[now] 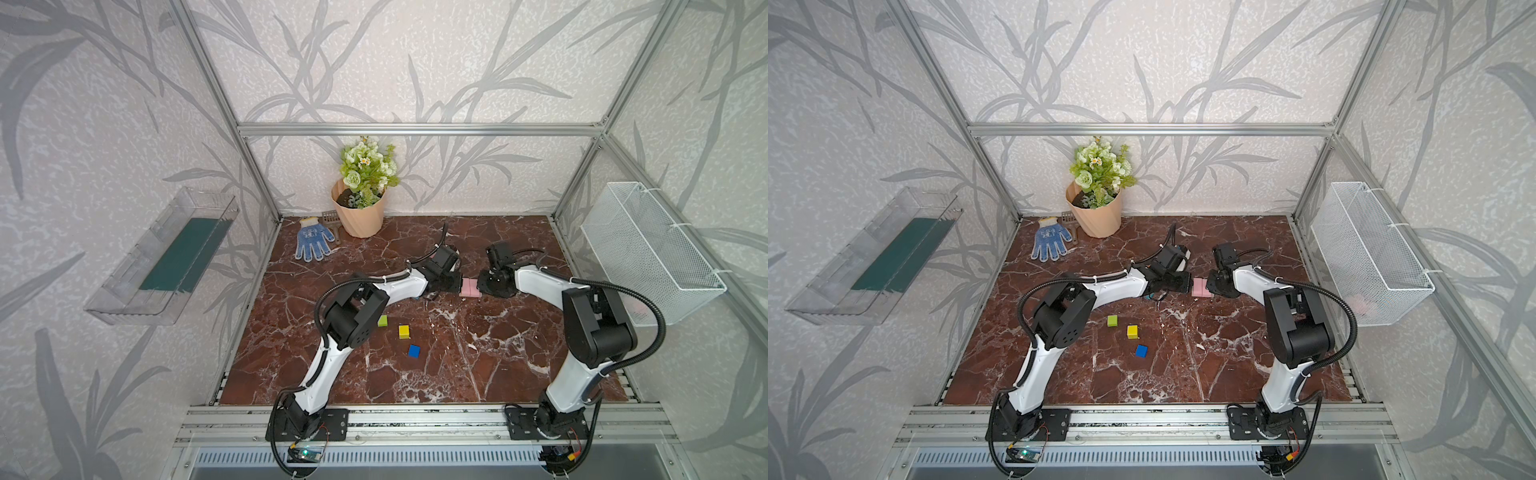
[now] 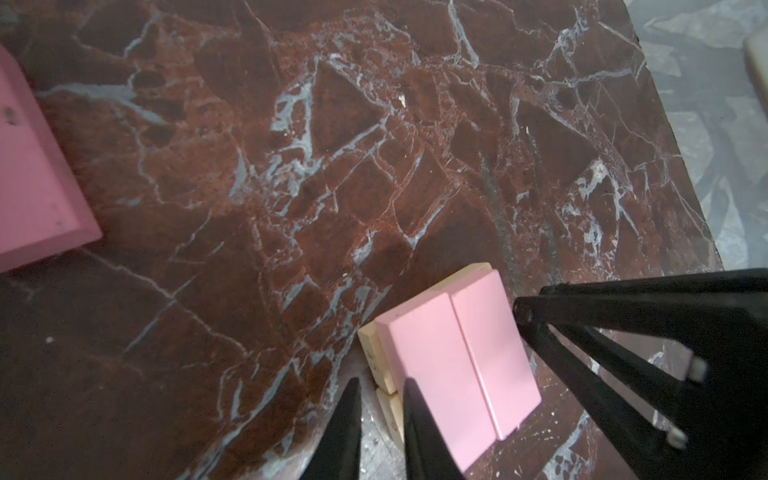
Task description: Build the wood block tower
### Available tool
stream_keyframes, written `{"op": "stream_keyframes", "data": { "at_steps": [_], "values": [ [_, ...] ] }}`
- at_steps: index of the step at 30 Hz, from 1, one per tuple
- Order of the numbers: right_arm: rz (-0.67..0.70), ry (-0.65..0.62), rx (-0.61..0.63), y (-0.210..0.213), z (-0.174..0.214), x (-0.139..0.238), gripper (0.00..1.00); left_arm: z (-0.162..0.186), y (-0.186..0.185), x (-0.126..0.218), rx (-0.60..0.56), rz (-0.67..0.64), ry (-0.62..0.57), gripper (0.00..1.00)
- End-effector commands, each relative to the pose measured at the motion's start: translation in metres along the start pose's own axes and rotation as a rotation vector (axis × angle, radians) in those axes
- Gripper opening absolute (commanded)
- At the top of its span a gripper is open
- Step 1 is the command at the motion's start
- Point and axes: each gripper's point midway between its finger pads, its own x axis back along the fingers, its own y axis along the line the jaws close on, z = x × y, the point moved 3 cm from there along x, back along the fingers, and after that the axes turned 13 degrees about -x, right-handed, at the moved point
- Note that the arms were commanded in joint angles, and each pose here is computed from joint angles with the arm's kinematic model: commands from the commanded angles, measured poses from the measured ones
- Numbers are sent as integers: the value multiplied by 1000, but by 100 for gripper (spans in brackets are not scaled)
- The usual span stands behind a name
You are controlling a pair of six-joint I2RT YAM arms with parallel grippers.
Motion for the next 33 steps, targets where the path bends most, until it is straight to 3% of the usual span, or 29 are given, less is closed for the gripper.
{"op": "stream_keyframes", "data": {
  "at_steps": [1,33],
  "values": [
    [-10,-5,4,2,-3,6,28,-11,-8,0,2,17,-24,22],
    [-20,3,6,9,-6,2,28,-10,-10,-8,5,19,-16,22]
  ]
}}
